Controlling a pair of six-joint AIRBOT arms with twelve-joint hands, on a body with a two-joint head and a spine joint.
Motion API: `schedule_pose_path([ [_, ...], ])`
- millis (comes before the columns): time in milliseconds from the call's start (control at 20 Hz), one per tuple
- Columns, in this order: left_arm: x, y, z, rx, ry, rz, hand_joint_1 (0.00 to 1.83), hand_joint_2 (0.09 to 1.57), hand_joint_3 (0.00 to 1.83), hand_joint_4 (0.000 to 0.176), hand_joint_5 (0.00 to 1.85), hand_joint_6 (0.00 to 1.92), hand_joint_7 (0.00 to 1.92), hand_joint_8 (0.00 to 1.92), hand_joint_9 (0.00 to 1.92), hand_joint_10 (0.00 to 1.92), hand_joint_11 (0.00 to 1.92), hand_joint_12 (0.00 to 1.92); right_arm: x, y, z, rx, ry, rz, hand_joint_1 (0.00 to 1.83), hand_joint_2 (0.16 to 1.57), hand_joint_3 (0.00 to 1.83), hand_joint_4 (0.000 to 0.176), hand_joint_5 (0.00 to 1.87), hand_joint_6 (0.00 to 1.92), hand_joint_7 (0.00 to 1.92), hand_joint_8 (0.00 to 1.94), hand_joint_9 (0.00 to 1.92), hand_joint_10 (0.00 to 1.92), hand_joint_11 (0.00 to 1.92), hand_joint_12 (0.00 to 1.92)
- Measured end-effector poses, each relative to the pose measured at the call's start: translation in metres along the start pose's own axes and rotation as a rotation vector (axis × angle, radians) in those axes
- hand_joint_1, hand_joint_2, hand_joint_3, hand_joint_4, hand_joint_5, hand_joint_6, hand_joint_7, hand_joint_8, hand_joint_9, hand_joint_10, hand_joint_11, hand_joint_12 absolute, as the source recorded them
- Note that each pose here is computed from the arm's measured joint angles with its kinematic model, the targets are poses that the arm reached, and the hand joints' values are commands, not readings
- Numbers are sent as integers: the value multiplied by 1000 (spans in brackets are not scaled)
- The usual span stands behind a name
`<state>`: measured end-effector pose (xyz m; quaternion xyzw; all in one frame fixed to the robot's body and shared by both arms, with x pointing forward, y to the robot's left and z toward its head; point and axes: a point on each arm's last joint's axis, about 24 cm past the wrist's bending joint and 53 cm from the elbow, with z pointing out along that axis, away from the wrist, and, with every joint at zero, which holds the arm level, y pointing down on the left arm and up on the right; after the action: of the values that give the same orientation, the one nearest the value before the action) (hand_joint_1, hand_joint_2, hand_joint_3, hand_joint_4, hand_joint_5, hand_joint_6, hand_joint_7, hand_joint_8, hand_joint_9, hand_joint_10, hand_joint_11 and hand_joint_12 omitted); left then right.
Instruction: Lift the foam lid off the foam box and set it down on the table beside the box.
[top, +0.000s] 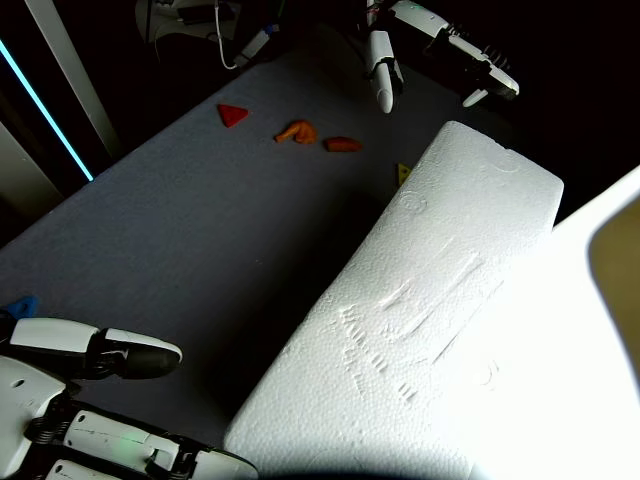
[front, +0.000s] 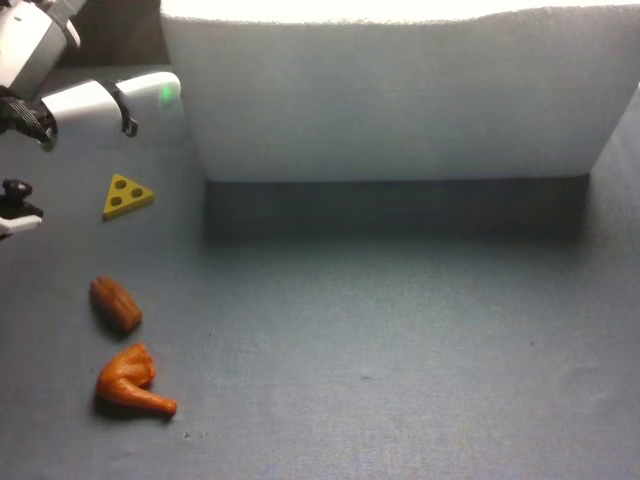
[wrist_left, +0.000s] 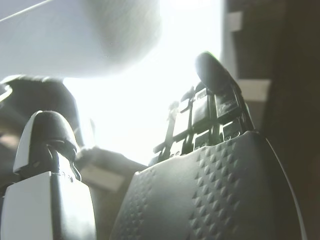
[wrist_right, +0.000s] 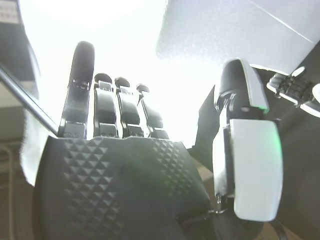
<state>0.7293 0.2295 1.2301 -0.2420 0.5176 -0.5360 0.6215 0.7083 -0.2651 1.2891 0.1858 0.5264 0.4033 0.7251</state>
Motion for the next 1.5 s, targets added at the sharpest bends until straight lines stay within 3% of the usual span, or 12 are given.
schedule_pose_path([
  [200,4,6,11,-19,-4,-30,591,1077,0,24,0,0,0,0,0,0,0,1375,0,-17,4,52,6,7,573,1159,0,0,0,0,0,0,0,0,31,15],
  [250,5,8,12,-24,-2,-29,613,1084,3,16,0,0,0,0,0,0,0,1189,-3,-21,7,69,-8,19,553,1150,0,0,0,0,0,0,0,0,17,20],
  [400,5,17,13,-49,-4,-41,612,1090,4,6,0,0,0,0,0,0,0,1183,-5,-24,11,80,-21,26,542,1172,6,0,0,0,0,0,0,0,1,17],
  [500,4,21,16,-61,-11,-56,591,1082,1,0,0,0,0,0,0,0,0,1112,-4,-31,13,99,-22,33,521,1169,0,19,0,0,0,0,0,0,0,775],
  [600,4,21,18,-61,-15,-60,562,1070,0,0,0,0,0,0,0,0,0,854,-1,-37,16,123,-20,51,521,1170,0,0,0,0,0,0,0,0,0,1185],
  [650,5,22,19,-62,-14,-60,558,1059,0,0,0,0,0,0,0,0,0,757,-1,-39,18,126,-18,52,617,1196,0,0,0,0,0,0,0,0,0,1116],
  [900,7,30,25,-85,-16,-80,491,1062,1,0,29,5,2,0,39,8,0,980,3,-46,24,140,-23,115,652,1162,0,0,0,0,0,0,0,0,0,1289],
  [1000,12,31,28,-90,-10,-91,510,1070,1,0,32,2,0,0,22,3,0,956,5,-45,26,138,-20,136,659,1137,0,0,0,0,0,0,0,0,0,1226],
  [1100,16,34,30,-93,-4,-99,515,1061,0,0,45,3,0,0,1,0,0,898,3,-44,29,131,-29,142,629,1116,0,0,0,0,0,0,0,0,0,973],
  [1150,18,34,31,-96,0,-106,517,1059,0,0,49,2,0,0,1,0,0,861,4,-45,29,132,-32,149,634,1121,0,0,0,0,0,0,0,0,0,226],
  [1200,19,34,32,-97,2,-107,509,1058,0,0,53,1,0,0,0,0,0,783,5,-44,30,131,-31,152,617,1117,0,0,0,0,0,0,0,0,0,44],
  [1500,23,36,40,-101,2,-133,483,1042,0,0,41,1,0,0,0,0,0,625,12,-40,37,114,-29,198,637,1097,0,0,0,0,0,0,0,0,0,0],
])
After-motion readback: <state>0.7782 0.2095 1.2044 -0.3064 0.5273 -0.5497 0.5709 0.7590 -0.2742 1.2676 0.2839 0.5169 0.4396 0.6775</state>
